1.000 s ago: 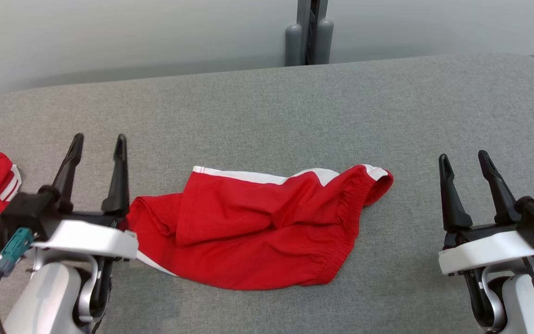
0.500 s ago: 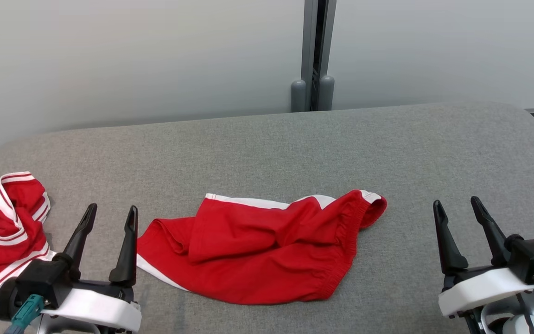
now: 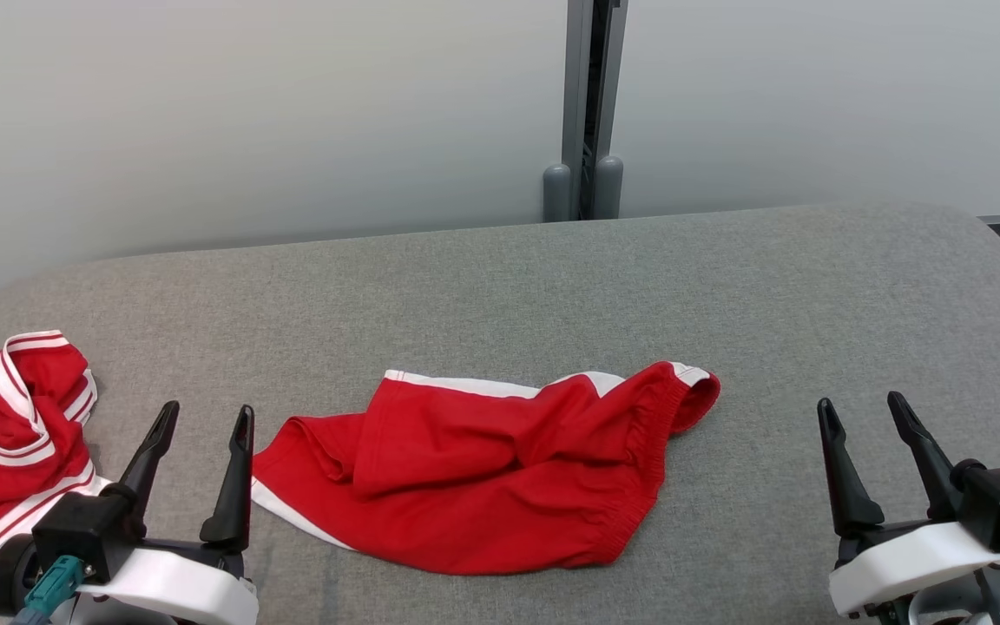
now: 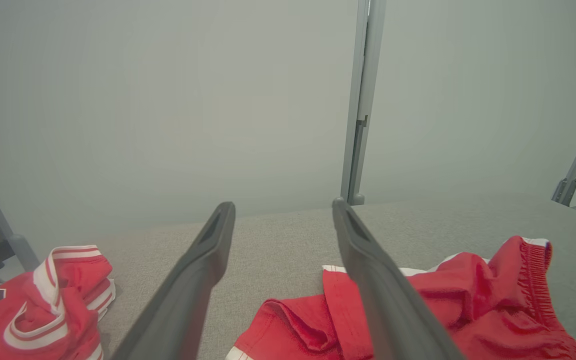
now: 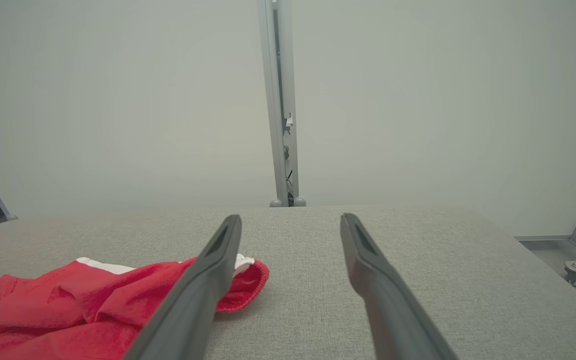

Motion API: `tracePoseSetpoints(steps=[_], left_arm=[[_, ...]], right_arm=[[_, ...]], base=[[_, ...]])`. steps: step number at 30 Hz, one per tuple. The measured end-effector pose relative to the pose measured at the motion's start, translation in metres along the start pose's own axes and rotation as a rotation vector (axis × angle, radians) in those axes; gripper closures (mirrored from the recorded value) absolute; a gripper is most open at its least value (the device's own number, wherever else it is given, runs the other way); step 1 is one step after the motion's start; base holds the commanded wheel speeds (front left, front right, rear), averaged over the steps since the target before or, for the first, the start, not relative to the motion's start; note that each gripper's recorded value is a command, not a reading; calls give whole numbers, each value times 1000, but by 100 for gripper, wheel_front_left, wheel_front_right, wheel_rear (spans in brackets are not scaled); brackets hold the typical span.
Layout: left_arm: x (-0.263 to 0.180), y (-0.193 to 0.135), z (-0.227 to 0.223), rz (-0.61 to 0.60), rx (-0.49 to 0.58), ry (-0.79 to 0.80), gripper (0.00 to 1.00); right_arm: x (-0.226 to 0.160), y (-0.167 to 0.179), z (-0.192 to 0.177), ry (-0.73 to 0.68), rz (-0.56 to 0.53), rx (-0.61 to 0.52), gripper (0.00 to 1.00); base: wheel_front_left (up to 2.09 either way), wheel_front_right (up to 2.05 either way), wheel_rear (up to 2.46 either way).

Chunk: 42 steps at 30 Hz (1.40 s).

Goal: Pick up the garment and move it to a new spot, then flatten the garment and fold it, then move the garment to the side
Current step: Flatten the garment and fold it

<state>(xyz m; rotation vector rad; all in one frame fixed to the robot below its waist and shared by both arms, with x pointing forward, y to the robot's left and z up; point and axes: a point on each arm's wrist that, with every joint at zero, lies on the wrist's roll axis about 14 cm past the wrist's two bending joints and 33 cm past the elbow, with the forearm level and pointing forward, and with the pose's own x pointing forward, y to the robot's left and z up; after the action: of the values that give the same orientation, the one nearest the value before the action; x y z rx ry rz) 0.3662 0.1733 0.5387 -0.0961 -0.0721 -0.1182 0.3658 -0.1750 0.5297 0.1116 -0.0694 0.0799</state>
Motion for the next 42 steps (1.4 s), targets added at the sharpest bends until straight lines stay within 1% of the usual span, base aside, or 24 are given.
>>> tracePoseSetpoints(steps=[16, 29, 32, 34, 38, 42], left_arm=[[2, 1, -6, 2, 4, 18, 0], [2, 4, -5, 16, 2, 17, 0], [1, 6, -6, 21, 3, 20, 0], [2, 7, -6, 24, 2, 22, 0], [6, 12, -9, 38, 2, 28, 0], [7, 17, -17, 56, -5, 47, 0]], right_arm=[[0, -3, -1, 7, -8, -1, 0], [6, 8, 1, 8, 27, -11, 0], [9, 24, -7, 39, 74, -9, 0], [10, 41, -17, 74, 126, -7, 0], [9, 76, -45, 174, 227, 10, 0], [1, 103, -83, 323, 312, 28, 0]], base=[[0, 0, 0], [0, 0, 0], [0, 0, 0], [0, 0, 0], [0, 0, 0], [0, 0, 0]])
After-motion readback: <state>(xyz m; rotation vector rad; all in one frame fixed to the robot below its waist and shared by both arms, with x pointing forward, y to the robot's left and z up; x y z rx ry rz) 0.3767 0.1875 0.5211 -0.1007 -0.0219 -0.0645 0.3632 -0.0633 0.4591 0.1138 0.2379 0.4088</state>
